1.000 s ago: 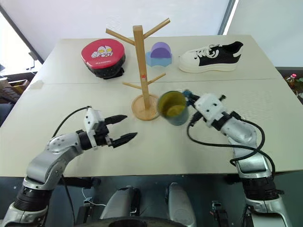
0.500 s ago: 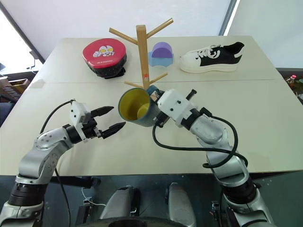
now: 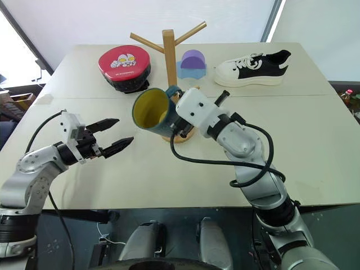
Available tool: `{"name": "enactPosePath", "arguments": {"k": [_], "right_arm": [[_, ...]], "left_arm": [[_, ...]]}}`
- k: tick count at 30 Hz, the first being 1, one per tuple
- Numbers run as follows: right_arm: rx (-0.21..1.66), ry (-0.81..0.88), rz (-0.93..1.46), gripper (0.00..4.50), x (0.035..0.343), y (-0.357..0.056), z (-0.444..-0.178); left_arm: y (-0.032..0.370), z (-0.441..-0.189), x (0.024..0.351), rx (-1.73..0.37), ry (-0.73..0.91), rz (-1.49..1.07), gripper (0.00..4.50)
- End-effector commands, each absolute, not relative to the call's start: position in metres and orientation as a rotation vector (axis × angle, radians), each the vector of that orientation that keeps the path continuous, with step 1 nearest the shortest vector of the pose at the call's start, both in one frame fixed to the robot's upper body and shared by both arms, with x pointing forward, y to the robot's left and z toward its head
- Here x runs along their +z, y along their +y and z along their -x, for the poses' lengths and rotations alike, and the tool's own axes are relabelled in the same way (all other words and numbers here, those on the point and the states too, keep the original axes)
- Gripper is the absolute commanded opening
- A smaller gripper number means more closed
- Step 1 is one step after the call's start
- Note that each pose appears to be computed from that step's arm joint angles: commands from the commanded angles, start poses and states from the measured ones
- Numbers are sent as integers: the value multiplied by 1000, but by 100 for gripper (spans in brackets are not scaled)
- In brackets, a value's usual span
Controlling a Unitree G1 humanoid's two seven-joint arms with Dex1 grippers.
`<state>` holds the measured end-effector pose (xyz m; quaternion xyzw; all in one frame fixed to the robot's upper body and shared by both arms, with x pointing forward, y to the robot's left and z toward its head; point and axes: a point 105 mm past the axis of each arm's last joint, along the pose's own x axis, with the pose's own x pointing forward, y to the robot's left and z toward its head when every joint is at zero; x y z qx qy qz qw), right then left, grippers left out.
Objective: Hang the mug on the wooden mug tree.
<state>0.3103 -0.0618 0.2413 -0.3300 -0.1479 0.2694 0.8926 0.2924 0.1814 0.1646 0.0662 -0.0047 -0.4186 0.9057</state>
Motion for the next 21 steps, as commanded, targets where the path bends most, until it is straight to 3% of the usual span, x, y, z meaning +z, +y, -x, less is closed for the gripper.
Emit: {"name": "enactPosePath", "arguments": {"k": [1, 11, 21], "right_arm": [[538, -341, 688, 3, 253, -58, -311], [509, -280, 686, 3, 244, -55, -323], [508, -256, 693, 3, 240, -52, -329]], "left_arm": [[181, -286, 188, -891, -64, -152, 450], [160, -270, 212, -982, -101, -144, 450], [149, -266, 216, -1013, -113, -118, 450]]}}
